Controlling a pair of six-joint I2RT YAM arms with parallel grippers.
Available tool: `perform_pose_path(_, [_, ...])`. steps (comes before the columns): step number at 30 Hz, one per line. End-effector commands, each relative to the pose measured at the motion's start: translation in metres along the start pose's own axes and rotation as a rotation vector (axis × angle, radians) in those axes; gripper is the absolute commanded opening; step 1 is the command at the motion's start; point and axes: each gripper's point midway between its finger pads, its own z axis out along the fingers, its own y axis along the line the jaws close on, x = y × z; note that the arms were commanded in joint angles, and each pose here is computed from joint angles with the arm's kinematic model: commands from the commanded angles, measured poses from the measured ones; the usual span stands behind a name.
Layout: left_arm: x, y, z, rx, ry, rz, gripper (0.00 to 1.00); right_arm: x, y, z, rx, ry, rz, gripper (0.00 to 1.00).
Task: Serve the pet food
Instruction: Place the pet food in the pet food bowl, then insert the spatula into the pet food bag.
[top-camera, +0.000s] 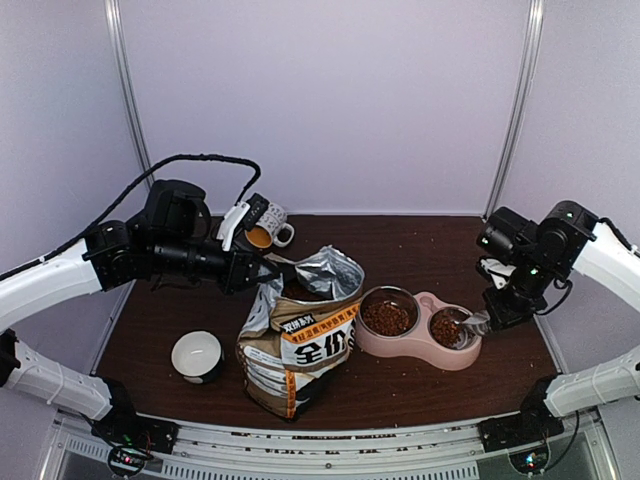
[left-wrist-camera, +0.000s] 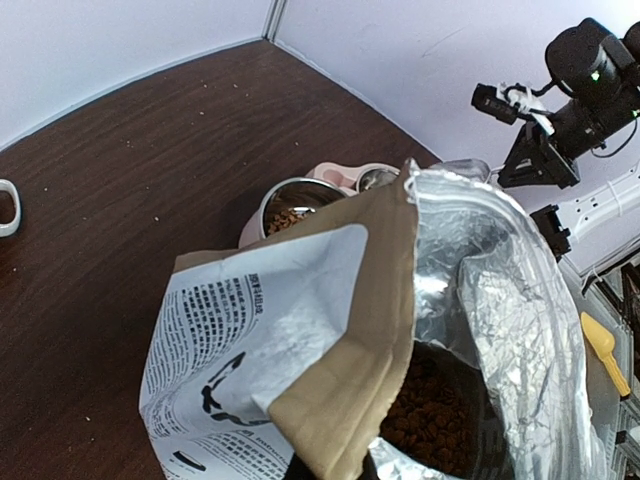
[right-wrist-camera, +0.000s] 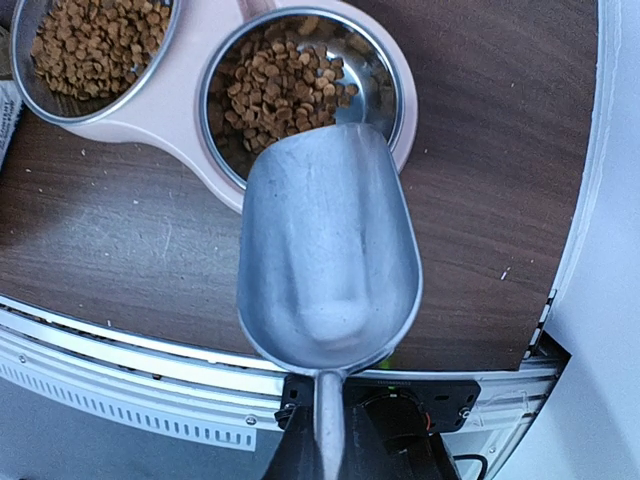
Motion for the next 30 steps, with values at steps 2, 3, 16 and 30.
perform_pose_path(2, [-0.081, -0.037, -0.041, 0.087, -0.276, 0.124, 0.0, -0.024, -0.003, -0.035, -0.039, -0.187, -0.03, 0.0])
perform_pose_path(3, [-0.081, -0.035, -0.041, 0.077, -0.27, 0.124, 0.0, -0.029, 0.001, -0.042, -0.067, -0.231, -0.04, 0.0])
perform_pose_path(16, [-0.109, -0.024, -0.045, -0.01, -0.276, 0.155, 0.0, -0.061, 0.056, -0.155, -0.412, -0.801, -0.364, 0.0])
perform_pose_path(30, [-0.162, 0.006, -0.057, -0.185, -0.234, 0.256, 0.0, -0.058, 0.125, -0.209, -0.644, -0.923, -0.598, 0.0])
